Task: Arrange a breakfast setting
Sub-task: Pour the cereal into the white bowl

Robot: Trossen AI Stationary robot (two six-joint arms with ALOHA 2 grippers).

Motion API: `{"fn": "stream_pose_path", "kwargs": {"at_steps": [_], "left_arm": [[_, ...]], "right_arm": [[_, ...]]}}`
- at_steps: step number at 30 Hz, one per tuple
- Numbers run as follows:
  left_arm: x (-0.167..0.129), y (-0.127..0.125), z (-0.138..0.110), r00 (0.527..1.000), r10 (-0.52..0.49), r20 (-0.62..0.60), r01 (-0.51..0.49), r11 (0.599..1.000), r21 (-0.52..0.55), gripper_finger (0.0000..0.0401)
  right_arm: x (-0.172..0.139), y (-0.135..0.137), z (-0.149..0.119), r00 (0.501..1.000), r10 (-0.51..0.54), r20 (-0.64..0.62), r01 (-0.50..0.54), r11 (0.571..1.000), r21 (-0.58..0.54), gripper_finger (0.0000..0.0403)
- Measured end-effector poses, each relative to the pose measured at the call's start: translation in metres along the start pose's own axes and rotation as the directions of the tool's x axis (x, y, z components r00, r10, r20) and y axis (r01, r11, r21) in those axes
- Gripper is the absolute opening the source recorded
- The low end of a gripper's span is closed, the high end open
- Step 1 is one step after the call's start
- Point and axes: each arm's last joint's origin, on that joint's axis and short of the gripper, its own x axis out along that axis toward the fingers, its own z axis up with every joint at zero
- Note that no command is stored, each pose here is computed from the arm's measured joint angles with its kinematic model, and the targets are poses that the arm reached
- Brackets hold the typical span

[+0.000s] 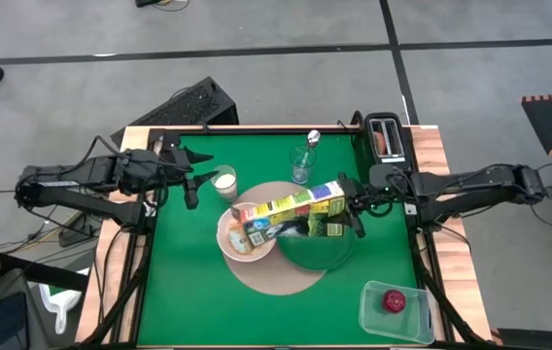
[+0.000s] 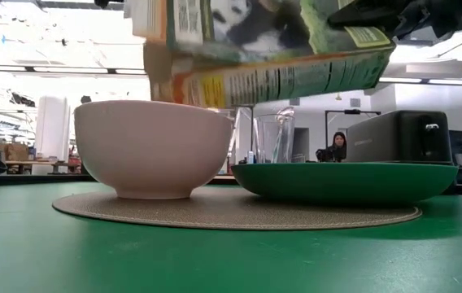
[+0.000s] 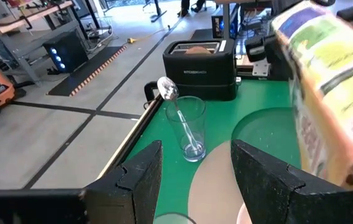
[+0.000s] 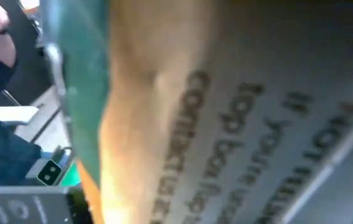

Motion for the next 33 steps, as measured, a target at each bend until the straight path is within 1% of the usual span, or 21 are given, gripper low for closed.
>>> {"fn": "stream_pose_path", "kwargs": {"at_steps": [3,9,14,17,23,29,33], "left_arm": [[0.002,-0.001,-0.003,1.000,-0.001,0.019,0.001,1.000,-0.010,0.0180],[0.002,-0.002,-0.006,0.998,-0.010,0.056,0.012,1.000,-0.027,0.0180],[0.002,-0.002,-0.005,0.998,-0.011,0.070,0.013,0.999,-0.033,0.0180],[0.002,-0.002,-0.003,0.996,-0.020,0.087,0.022,0.999,-0.033,0.0180],[0.002,-0.002,-0.001,0.994,-0.025,0.105,0.028,0.999,-0.033,0.0180],[0.002,-0.002,0.001,0.992,-0.024,0.126,0.029,0.999,-0.037,0.0180],[0.002,-0.002,0.001,0.991,-0.024,0.133,0.029,0.999,-0.039,0.0180]], "right_arm": [[-0.003,-0.001,-0.008,1.000,-0.003,-0.002,0.003,1.000,0.010,0.0240],[-0.003,-0.003,-0.017,0.995,0.013,0.100,-0.014,1.000,0.007,0.0239],[-0.002,-0.009,-0.034,0.993,0.006,0.120,-0.008,1.000,0.019,0.0239],[-0.003,-0.010,-0.041,0.984,0.015,0.180,-0.019,1.000,0.018,0.0239],[-0.007,-0.012,-0.060,0.966,0.033,0.256,-0.041,0.999,0.025,0.0239],[-0.015,-0.012,-0.072,0.926,0.058,0.372,-0.065,0.998,0.007,0.0239],[-0.016,-0.012,-0.077,0.925,0.059,0.374,-0.069,0.997,0.014,0.0239]]}}
